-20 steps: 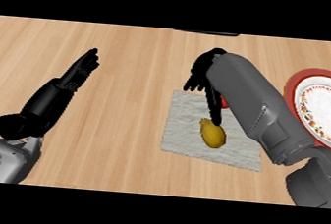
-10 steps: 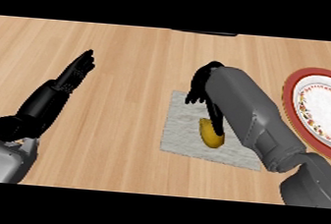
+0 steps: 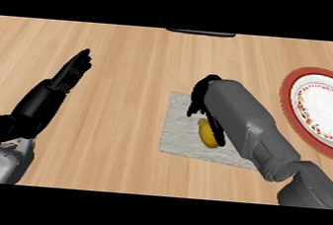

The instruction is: Pick the lemon from the placemat and place it in the plate

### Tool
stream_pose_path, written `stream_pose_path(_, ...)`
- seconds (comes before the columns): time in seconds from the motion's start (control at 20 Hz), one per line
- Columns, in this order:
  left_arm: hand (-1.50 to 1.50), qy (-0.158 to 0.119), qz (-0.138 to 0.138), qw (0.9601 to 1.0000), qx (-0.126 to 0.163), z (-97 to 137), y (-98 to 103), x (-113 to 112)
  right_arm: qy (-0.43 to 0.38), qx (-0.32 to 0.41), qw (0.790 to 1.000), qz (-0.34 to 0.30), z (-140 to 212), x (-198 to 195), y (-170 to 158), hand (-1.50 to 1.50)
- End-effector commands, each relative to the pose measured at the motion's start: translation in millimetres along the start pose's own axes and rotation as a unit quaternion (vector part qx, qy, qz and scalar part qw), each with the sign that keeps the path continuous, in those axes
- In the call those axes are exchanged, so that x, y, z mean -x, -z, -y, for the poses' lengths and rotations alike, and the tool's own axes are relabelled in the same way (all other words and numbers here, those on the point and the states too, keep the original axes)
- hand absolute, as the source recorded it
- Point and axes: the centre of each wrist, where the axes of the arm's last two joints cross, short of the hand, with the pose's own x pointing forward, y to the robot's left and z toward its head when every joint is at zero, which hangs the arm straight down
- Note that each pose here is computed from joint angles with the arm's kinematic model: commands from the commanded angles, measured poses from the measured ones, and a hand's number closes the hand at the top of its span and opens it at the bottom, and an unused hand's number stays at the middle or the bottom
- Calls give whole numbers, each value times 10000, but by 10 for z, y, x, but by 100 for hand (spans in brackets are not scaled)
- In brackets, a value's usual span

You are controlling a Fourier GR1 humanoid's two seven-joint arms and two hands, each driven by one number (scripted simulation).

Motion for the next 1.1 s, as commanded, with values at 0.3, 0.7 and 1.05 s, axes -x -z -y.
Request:
stream_pose_path(0.3,0,6,28,10000,-70,-36,70,82,-410,-689,9968,-24,-247,-23,414,-150)
stream_pose_path(0.7,0,-22,-19,10000,-72,31,56,76,-697,-915,9933,145,-328,-44,461,150)
stream_pose_path(1.05,0,33,-11,10000,-37,50,-71,23,-185,433,9987,-206,-351,82,527,150)
